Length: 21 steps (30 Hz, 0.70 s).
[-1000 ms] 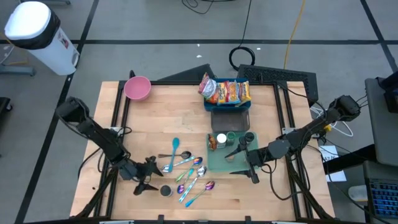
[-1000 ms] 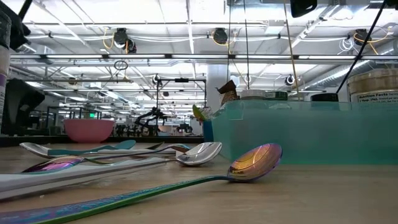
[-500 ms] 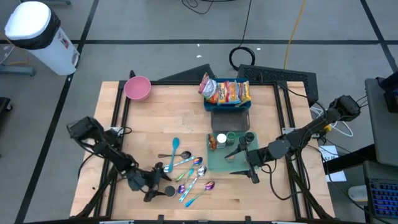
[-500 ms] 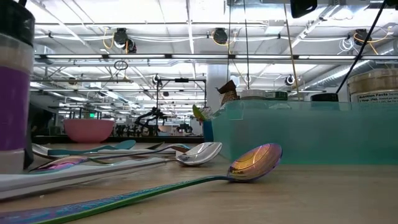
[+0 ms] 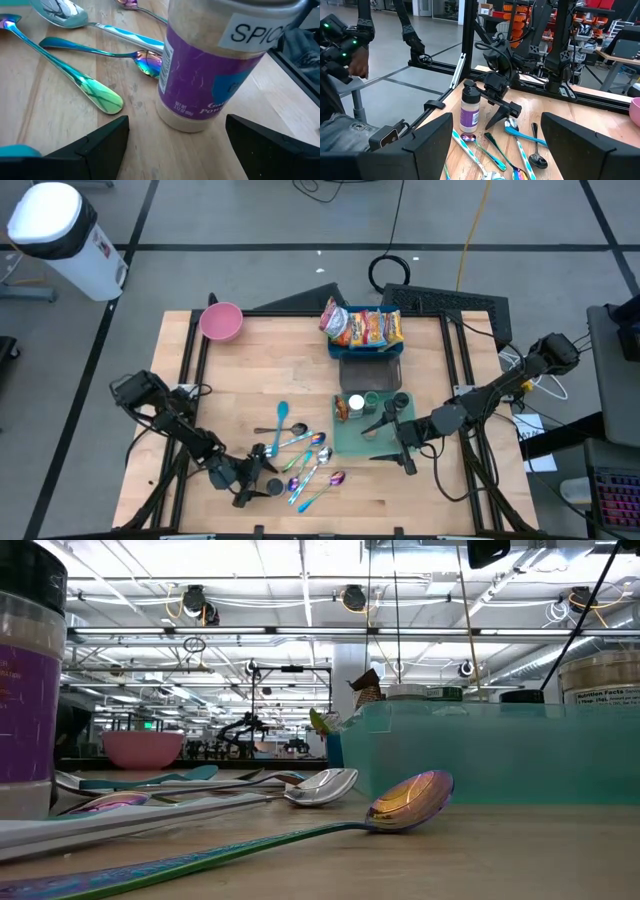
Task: Pick & Place Food Item
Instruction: Put the purple seasoning bottle into the green bin
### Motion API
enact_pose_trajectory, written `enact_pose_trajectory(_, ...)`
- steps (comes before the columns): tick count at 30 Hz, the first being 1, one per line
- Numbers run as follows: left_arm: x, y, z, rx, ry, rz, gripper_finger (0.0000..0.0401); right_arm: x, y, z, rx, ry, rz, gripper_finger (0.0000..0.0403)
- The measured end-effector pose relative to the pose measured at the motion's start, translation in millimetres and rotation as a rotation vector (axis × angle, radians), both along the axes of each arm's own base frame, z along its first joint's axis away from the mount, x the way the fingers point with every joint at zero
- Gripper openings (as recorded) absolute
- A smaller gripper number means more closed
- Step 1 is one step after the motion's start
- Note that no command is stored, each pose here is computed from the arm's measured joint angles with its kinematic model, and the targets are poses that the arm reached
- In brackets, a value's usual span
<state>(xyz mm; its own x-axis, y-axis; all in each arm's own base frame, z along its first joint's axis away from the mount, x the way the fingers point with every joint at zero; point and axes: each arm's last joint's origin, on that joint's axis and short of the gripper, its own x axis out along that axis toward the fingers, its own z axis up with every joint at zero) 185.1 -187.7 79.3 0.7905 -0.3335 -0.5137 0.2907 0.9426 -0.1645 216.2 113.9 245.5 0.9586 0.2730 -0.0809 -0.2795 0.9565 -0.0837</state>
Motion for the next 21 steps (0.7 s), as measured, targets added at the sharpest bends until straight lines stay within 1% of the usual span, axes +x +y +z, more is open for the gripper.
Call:
enact_pose_trajectory(4, 0.3, -0.8, 1.0, -0.001, -0.010, -0.014, 0.0335, 0.0, 0.0, 0.0, 0.000, 0.000, 0.000, 0.0293)
enact_pose_trajectory(10, 3.7, -6.8, 5.7, 0.029, -0.050, -0.059, 0.0335, 0.0, 0.0, -0.1, -0.001, 0.000, 0.000, 0.0293)
enact_pose_trajectory(16, 9.6, -11.7, 6.7, 0.098, -0.024, -0.053, 0.0335, 0.0, 0.0, 0.0, -0.002, -0.001, 0.000, 0.0293)
enact_pose_trajectory(21, 10.8, -12.4, 7.3, 0.112, -0.027, -0.057, 0.0335, 0.0, 0.0, 0.0, -0.003, -0.001, 0.001, 0.0293)
